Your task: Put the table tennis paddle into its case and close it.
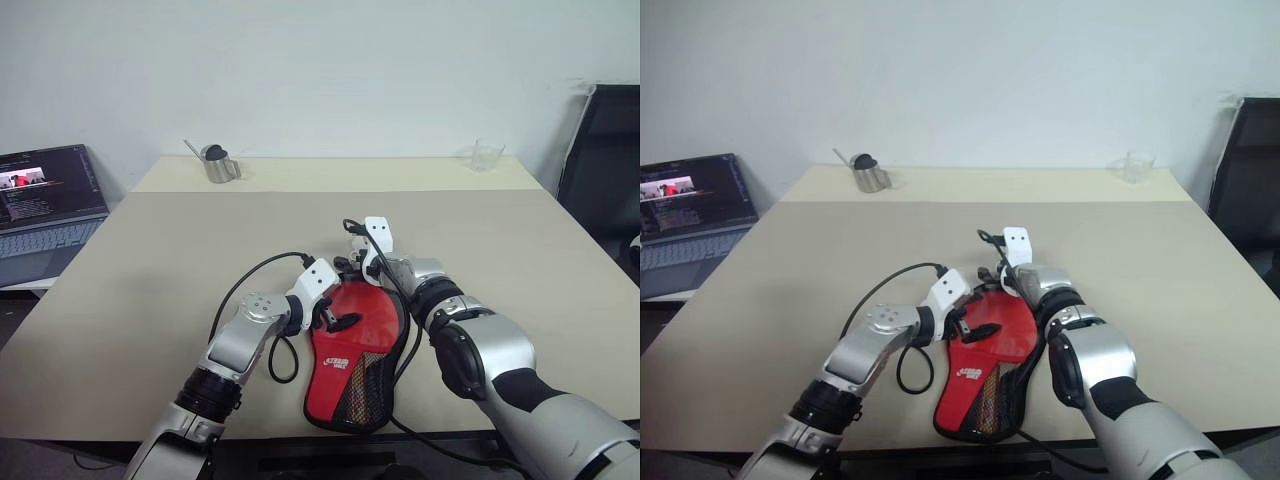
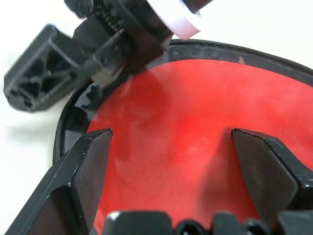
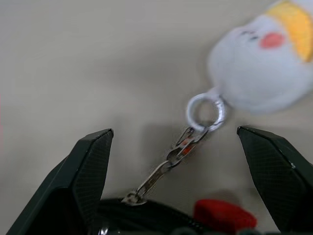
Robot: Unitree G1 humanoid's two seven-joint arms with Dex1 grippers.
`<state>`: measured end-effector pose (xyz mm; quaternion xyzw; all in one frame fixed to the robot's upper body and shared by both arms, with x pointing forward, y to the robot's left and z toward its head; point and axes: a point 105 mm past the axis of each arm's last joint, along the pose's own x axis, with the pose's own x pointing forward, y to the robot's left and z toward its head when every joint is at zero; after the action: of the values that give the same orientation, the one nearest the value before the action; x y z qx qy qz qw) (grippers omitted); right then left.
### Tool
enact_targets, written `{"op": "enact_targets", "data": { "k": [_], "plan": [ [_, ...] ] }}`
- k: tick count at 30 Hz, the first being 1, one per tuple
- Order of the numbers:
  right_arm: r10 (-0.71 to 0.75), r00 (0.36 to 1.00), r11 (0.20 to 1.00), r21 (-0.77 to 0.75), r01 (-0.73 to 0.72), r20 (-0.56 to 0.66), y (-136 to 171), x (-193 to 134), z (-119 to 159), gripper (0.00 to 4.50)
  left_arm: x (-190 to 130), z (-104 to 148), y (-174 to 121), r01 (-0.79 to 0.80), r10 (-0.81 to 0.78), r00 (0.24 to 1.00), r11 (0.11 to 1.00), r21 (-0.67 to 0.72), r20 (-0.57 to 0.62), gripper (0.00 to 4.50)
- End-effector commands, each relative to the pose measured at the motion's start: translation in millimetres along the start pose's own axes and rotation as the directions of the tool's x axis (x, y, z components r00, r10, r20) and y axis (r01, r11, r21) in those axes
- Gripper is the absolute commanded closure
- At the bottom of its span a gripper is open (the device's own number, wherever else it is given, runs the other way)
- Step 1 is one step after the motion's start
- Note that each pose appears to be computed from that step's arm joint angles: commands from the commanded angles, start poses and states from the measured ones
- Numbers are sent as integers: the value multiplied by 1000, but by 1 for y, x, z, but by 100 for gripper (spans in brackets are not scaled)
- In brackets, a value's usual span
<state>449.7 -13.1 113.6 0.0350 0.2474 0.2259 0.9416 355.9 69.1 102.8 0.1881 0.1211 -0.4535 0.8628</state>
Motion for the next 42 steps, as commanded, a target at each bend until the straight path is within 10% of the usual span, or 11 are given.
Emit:
{"op": "enact_targets", "data": {
  "k": [1, 15, 42],
  "plan": [
    [27, 999, 999, -34, -27, -21, 13, 3, -3, 3, 0, 5, 2, -9, 9, 1000, 1000, 17, 13, 24],
    [-82, 997, 990, -116, 83, 10, -2, 3, -3, 446, 1, 8, 0, -9, 9, 1000, 1000, 15, 24, 24],
    [-155, 987, 982, -99, 158, 38, -56, -20, 18, 449, 19, 11, -12, 80, -81, 996, 996, 38, 30, 24]
  ]
}}
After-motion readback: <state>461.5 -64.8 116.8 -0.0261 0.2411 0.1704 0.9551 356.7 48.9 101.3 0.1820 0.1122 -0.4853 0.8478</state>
